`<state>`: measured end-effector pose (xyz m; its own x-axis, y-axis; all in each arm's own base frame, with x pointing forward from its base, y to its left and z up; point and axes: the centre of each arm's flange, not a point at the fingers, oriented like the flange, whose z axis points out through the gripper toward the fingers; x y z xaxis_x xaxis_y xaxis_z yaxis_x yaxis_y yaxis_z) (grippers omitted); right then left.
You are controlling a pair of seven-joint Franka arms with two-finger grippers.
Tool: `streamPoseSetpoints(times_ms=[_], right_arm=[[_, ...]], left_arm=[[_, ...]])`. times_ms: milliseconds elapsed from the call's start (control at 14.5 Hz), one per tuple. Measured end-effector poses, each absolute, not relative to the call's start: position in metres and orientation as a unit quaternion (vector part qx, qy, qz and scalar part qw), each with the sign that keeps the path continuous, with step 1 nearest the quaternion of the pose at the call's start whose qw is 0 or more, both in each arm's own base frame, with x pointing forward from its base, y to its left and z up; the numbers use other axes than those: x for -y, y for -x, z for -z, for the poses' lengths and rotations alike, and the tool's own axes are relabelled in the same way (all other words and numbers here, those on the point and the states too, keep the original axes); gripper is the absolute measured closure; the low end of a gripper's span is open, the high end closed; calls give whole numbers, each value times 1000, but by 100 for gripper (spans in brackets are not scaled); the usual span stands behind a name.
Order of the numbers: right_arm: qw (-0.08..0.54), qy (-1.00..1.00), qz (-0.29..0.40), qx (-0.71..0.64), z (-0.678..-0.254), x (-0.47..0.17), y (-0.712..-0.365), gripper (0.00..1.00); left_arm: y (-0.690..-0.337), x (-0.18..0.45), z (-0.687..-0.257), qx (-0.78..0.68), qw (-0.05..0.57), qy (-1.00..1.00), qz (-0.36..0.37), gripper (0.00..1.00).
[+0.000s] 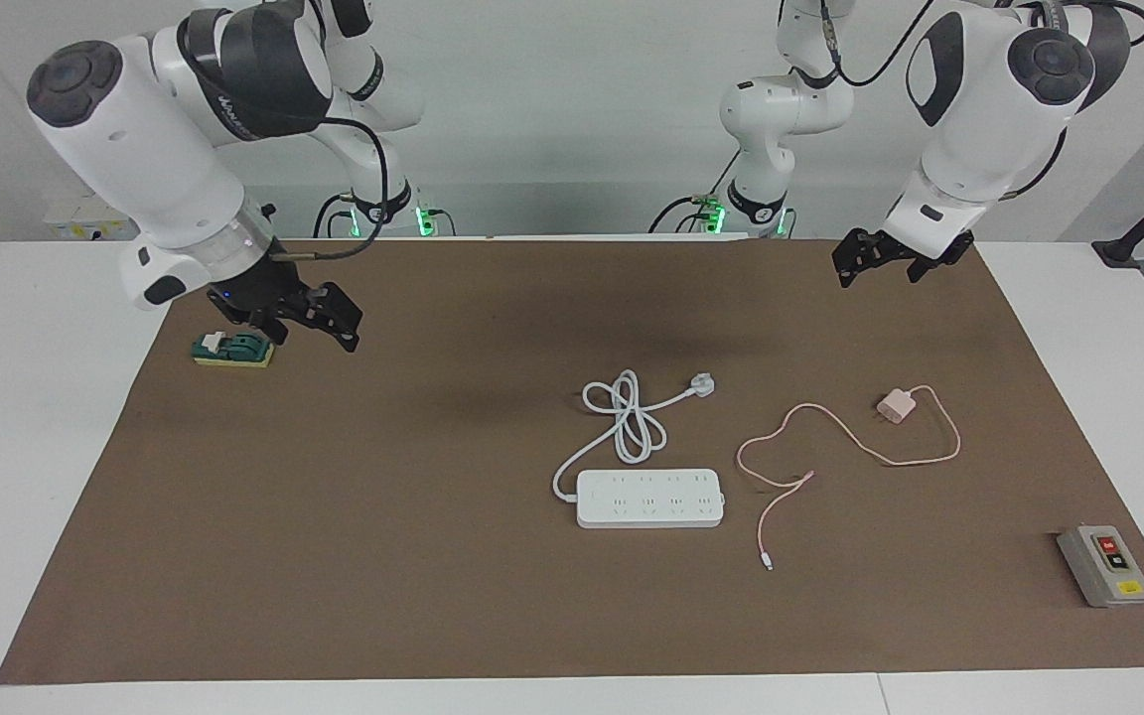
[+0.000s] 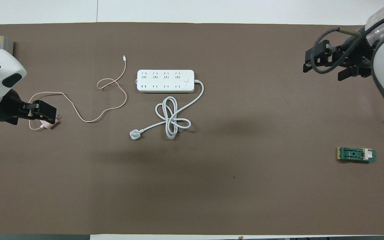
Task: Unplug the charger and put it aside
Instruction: 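Set the charger down with the left gripper while the right gripper withdraws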
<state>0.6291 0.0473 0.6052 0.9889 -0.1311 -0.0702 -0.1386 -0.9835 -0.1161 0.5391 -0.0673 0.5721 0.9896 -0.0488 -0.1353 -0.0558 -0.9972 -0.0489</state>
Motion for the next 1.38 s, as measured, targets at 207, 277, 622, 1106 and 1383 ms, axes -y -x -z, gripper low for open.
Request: streamPoseSetpoints(times_ms=[207,277,622,1106,1383], right_arm=[[39,999,-25,1,-628,-16,-611,0],[36,999,-25,13,-634,-6,-604,0],[11,999,-39,22,-632,24,-557,0],[-13,999,-28,30,-616,21,-546,0],[-22,999,-27,31,-616,20,-546,0]], left_arm=[[-542,63,-572,-30,24,997,-60,0],[-541,64,-572,-31,24,997,-61,0],[-540,70,-571,-35,9,997,-64,0],[-540,69,-576,-59,4,997,-58,0],[-541,71,-577,-62,3,997,-55,0]])
